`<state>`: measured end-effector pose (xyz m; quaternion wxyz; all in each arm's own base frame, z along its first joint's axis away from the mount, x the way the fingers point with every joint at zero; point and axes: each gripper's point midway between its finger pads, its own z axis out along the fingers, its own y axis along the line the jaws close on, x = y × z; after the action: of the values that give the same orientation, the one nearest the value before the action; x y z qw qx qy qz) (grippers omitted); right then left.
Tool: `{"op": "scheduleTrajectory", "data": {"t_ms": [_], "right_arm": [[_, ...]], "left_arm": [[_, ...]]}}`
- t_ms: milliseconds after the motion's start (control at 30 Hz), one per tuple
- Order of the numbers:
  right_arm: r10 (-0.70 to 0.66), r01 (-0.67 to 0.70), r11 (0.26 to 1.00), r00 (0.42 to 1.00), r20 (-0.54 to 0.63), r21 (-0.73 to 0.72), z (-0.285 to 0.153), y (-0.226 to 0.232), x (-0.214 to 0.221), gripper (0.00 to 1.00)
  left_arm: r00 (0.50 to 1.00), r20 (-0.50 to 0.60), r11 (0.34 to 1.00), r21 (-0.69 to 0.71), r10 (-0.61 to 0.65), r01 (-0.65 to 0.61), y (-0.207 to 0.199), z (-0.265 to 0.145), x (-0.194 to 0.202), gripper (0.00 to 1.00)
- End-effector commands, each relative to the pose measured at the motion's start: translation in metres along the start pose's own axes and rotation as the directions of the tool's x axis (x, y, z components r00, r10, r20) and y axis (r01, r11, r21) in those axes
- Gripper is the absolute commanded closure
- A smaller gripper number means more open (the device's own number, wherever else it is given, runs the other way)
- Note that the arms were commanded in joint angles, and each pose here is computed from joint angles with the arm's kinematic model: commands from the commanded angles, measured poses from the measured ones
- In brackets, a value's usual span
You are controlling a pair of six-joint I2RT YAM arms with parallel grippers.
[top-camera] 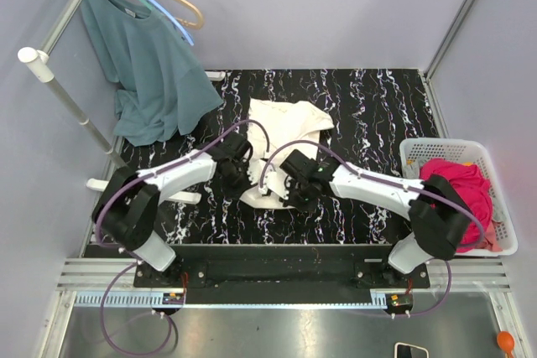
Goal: Fold and stack the t-shirts
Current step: Fold the tshirt
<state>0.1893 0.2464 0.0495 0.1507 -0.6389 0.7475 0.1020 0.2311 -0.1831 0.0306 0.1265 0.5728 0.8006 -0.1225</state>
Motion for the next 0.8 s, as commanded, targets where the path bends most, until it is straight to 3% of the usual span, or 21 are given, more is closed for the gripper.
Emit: {"op": "scheduleTrajectory", "data": {"t_ms": [0,200,367,767], "right_arm": [[-0.008,0.008,1.000,0.995,0.100,0.005,-0.048,0.008,-0.028,1.00],[-0.074,0.045,0.979,0.987,0.143,0.199,-0.093,-0.027,-0.049,1.00],[-0.108,0.069,0.936,0.989,0.096,0.344,-0.110,-0.056,-0.051,1.00],[-0.043,-0.009,0.877,0.994,0.097,0.480,-0.124,-0.140,-0.043,1.00]], "left_arm": [[0.998,0.067,1.000,-0.012,0.011,-0.010,-0.018,-0.033,-0.006,1.00],[0.980,0.190,0.987,-0.158,0.059,-0.029,0.003,-0.082,-0.044,1.00],[0.972,0.197,0.957,-0.283,0.127,-0.067,0.034,-0.108,-0.069,1.00],[0.963,0.227,0.920,-0.389,0.144,-0.046,0.130,-0.118,-0.123,1.00]]}}
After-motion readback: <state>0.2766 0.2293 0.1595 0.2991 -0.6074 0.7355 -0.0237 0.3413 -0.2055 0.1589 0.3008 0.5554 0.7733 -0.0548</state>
